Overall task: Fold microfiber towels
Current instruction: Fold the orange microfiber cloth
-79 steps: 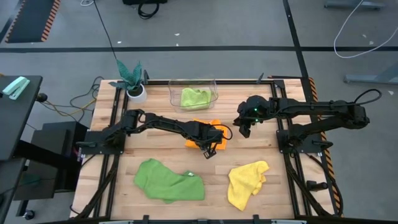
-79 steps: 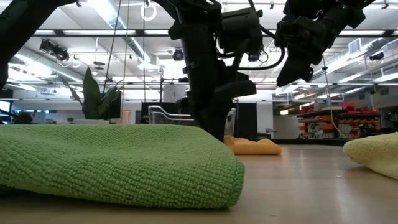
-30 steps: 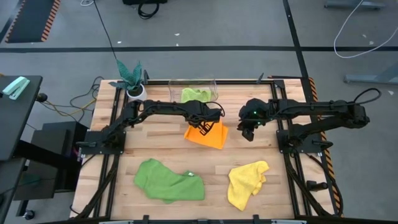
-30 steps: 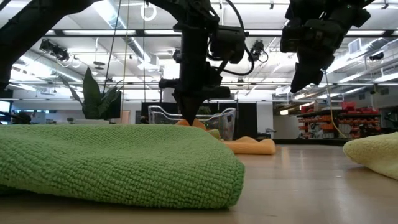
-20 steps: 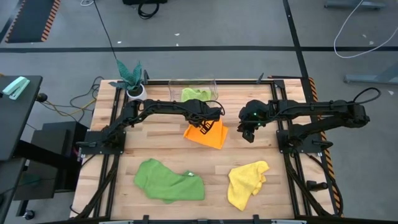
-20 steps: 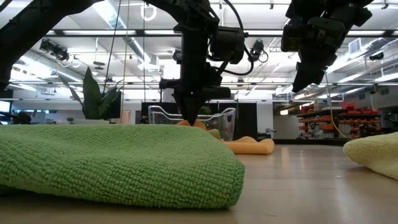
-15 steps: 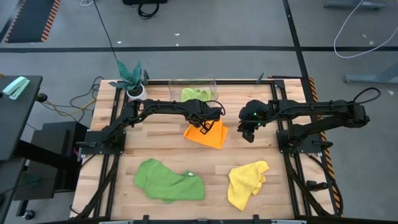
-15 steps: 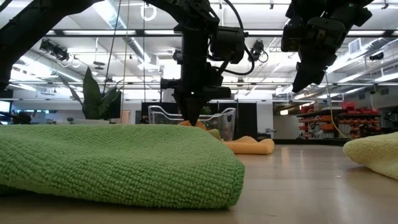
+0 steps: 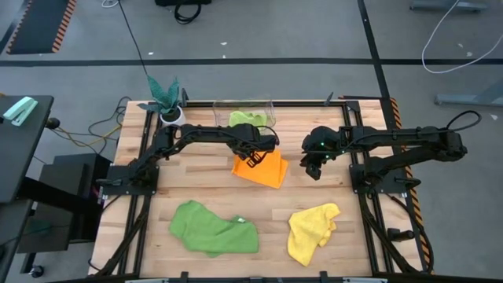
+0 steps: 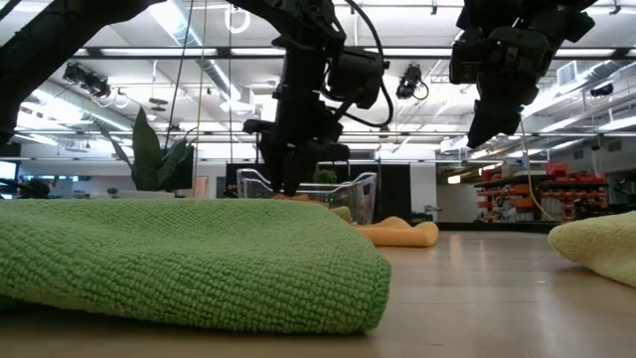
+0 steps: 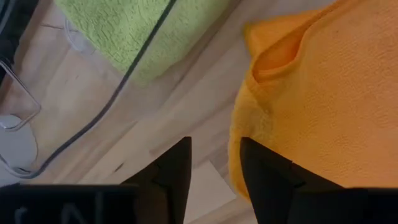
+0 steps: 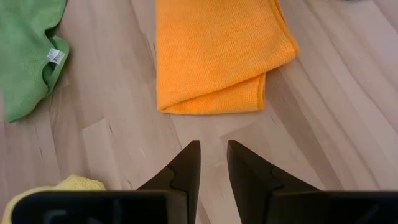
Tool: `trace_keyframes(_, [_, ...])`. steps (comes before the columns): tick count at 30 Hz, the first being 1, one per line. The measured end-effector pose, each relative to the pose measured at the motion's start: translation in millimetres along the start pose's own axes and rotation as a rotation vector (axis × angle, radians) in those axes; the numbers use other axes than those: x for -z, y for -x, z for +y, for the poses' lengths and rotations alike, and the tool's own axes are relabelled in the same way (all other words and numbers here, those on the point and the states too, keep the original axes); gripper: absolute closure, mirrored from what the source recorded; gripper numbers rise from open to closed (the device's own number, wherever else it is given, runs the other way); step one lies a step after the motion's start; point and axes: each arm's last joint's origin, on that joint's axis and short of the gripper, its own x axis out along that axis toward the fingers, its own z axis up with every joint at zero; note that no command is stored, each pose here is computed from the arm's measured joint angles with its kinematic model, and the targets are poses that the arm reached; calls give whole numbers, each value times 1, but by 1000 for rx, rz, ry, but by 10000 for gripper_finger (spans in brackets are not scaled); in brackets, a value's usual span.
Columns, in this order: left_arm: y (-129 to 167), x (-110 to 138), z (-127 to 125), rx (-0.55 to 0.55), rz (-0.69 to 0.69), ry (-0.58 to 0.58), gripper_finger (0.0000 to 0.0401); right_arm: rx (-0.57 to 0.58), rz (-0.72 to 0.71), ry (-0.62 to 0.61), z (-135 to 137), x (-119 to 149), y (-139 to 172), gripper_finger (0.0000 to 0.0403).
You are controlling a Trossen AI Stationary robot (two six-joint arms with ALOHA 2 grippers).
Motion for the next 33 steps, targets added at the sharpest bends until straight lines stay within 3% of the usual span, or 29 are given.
trace_keyframes(14, [49,-1,28,59,-145,69,250,23,53,-50,-2,-3,-18,315])
trace_keyframes(25, [94,29,18,107,-262,14,268,26,49,-263,-30,-22,-59,315])
trace_keyframes(33, [111,40,20,90,-323,19,262,-64,5,-431,-58,-37,-79,315])
